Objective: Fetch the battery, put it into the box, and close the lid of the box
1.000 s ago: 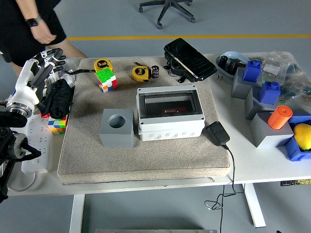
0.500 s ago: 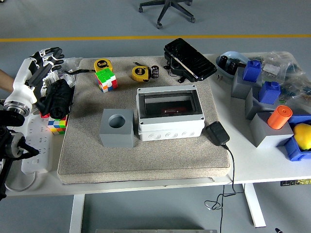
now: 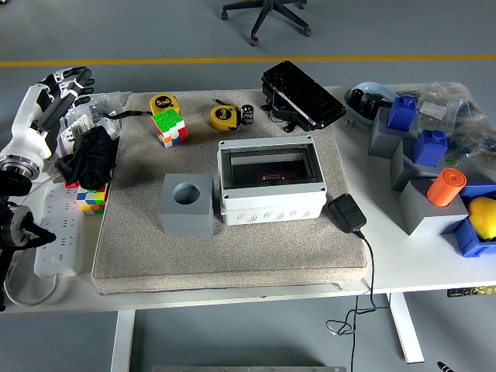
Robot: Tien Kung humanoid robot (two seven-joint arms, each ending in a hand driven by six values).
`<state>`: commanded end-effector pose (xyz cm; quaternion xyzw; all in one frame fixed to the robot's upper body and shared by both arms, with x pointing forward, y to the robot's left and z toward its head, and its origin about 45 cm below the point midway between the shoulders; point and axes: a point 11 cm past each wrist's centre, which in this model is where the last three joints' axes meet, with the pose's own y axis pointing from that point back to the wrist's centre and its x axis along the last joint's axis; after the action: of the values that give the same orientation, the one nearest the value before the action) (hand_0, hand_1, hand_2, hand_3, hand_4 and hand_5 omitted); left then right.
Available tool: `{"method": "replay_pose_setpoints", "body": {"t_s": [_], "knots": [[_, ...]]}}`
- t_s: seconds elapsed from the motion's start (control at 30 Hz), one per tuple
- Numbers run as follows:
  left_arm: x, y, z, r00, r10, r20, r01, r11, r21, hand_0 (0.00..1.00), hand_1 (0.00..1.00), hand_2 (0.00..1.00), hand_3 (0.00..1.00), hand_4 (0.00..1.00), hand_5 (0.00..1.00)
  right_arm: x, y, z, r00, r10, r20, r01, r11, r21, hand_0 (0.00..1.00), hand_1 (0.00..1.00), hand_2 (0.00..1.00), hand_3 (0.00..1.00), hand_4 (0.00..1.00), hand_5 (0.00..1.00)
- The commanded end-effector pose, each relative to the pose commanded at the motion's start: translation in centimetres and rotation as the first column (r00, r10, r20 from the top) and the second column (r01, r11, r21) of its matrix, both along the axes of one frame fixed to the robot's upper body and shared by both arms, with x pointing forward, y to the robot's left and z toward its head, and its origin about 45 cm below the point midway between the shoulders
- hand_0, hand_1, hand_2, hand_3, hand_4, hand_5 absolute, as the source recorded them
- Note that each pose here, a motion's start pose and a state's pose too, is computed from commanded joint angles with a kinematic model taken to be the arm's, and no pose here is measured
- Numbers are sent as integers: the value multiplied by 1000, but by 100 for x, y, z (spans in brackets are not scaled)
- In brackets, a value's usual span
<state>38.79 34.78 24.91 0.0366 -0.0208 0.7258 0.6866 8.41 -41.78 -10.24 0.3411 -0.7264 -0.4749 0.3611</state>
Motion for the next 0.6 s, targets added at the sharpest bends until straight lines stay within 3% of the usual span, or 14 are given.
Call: {"method": "replay_pose_setpoints", "body": {"t_s": [0.37, 0.6], "knots": [[14, -5, 60, 1000, -3, 12, 3, 1000, 2, 717, 714, 685, 719, 998, 579, 56, 9, 8, 1000, 9, 4, -9, 1000, 5, 585, 637, 648, 578, 953, 473], [-7, 10, 30, 1000, 1, 3, -1, 1000, 4, 717, 716, 685, 717, 998, 578, 24, 7, 2, 1000, 2, -3, -2, 1000, 2, 584, 637, 651, 579, 954, 474]]}}
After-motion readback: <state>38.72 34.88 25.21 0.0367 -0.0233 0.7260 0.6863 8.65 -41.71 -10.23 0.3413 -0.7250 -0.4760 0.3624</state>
